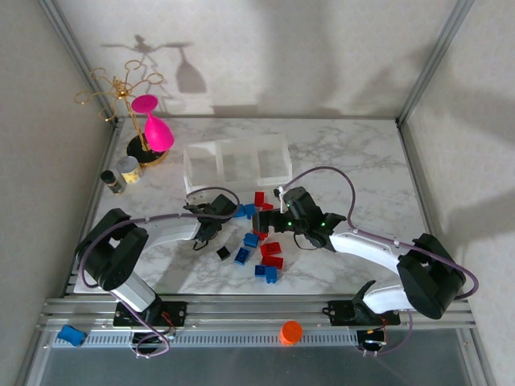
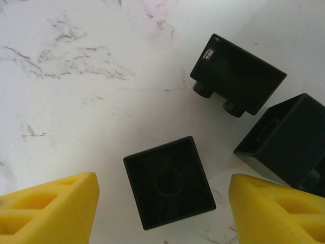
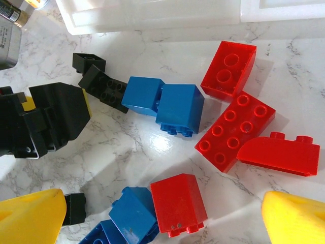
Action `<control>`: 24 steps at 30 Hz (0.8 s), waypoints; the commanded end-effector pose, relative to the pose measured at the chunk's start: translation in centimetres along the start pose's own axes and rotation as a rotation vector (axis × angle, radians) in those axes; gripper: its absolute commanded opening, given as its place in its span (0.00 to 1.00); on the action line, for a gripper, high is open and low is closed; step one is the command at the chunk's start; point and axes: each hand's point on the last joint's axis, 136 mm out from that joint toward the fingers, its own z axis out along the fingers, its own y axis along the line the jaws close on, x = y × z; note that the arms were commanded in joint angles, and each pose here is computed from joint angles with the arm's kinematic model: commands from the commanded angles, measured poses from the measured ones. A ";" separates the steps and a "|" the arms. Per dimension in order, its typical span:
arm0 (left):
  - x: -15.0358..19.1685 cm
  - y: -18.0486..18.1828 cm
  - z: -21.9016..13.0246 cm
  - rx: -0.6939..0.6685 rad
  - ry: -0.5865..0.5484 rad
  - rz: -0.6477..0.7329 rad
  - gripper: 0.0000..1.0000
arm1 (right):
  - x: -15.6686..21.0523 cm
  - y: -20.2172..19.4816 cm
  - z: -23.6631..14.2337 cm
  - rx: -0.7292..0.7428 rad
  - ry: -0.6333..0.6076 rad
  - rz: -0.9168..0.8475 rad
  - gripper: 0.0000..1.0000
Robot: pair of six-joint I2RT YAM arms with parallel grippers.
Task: Sort the legos into containers by color
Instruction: Pick up the lego from the center of the table.
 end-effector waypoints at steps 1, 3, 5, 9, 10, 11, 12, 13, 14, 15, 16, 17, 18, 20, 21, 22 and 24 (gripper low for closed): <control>-1.1 -0.1 0.1 -0.031 -0.036 -0.019 0.65 | -0.8 0.3 0.0 0.012 -0.022 0.000 0.99; -1.2 -0.1 0.4 -0.039 -0.037 -0.021 0.63 | -0.9 0.3 0.1 0.017 -0.024 -0.002 0.99; -1.3 0.0 0.7 -0.042 -0.036 -0.025 0.61 | -0.9 0.2 0.1 0.018 -0.022 -0.002 0.99; -1.2 -0.3 1.1 -0.028 -0.034 -0.022 0.55 | -0.9 0.2 0.2 0.019 -0.022 -0.002 0.99; -1.2 -0.4 1.1 -0.025 -0.035 -0.020 0.54 | -0.9 0.3 0.2 0.019 -0.023 -0.002 0.99; -1.2 -0.3 1.2 -0.027 -0.036 -0.021 0.52 | -0.9 0.2 0.2 0.019 -0.023 -0.003 0.99; -1.2 -0.2 1.3 -0.028 -0.037 -0.020 0.50 | -0.9 0.2 0.3 0.018 -0.022 -0.003 0.99; -1.2 -0.2 1.3 -0.024 -0.039 -0.022 0.47 | -0.9 0.2 0.3 0.020 -0.020 -0.004 0.99; -1.1 -0.2 1.3 -0.016 -0.039 -0.024 0.45 | -0.9 0.2 0.4 0.019 -0.018 -0.005 0.99; -1.1 -0.2 1.4 -0.010 -0.040 -0.028 0.43 | -0.9 0.3 0.4 0.020 -0.015 -0.005 0.99; -1.1 -0.1 1.4 -0.003 -0.039 -0.035 0.40 | -0.9 0.2 0.5 0.021 -0.012 -0.005 0.99; -1.0 0.0 1.4 -0.002 -0.037 -0.037 0.38 | -1.0 0.3 0.4 0.021 -0.014 -0.006 0.99; -1.1 0.0 1.3 -0.003 -0.039 -0.038 0.37 | -1.0 0.3 0.5 0.020 -0.015 -0.006 0.99; -1.1 0.3 1.1 -0.009 -0.041 -0.033 0.34 | -1.1 0.4 0.4 0.017 -0.019 -0.006 0.99; -1.2 0.5 1.0 -0.012 -0.041 -0.033 0.32 | -1.2 0.5 0.4 0.014 -0.020 -0.006 0.99; -1.2 0.6 0.7 -0.011 -0.039 -0.032 0.31 | -1.3 0.6 0.3 0.010 -0.019 -0.008 0.99; -1.3 0.8 0.0 -0.001 -0.045 -0.034 0.28 | -1.5 0.9 0.2 0.004 -0.021 -0.008 0.99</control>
